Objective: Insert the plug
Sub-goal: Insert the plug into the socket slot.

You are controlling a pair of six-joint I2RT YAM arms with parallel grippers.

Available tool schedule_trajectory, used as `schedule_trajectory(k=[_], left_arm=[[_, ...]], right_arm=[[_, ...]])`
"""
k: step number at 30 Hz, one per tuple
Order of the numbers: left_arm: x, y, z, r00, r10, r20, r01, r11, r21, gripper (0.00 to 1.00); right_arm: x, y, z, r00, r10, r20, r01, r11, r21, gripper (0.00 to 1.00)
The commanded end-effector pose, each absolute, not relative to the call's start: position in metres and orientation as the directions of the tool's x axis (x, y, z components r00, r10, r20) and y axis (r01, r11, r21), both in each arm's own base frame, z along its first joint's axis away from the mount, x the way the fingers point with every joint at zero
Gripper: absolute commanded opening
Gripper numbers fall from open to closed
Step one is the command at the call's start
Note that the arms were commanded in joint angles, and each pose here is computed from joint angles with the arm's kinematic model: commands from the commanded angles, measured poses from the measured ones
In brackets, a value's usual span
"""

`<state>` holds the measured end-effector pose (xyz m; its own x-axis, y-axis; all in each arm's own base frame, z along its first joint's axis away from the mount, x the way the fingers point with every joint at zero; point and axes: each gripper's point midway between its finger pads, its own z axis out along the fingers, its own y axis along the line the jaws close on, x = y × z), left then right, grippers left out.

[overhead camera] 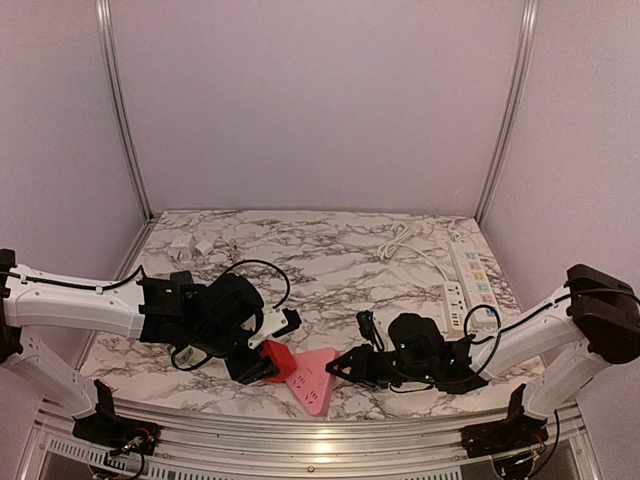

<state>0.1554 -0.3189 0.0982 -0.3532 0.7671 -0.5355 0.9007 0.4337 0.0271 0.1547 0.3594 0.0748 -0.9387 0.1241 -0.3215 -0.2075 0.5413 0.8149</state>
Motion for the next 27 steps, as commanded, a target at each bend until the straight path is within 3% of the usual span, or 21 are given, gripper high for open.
schedule_trajectory(k=[1, 27], left_arm=[[0.16, -0.33, 0.11, -0.327, 0.746, -0.58, 0.904, 0.426, 0.039, 0.0], [0.157, -0.337, 0.09, -0.361, 0.759, -0.541, 0.908, 0.418, -0.018, 0.0]], right_arm=[[0.155, 0.358, 0.071, -0.943, 0.125, -0.309, -0.196, 0.541, 0.818, 0.11], [0.156, 0.366, 0.073, -0.946, 0.107, -0.306, -0.203, 0.543, 0.815, 0.11]])
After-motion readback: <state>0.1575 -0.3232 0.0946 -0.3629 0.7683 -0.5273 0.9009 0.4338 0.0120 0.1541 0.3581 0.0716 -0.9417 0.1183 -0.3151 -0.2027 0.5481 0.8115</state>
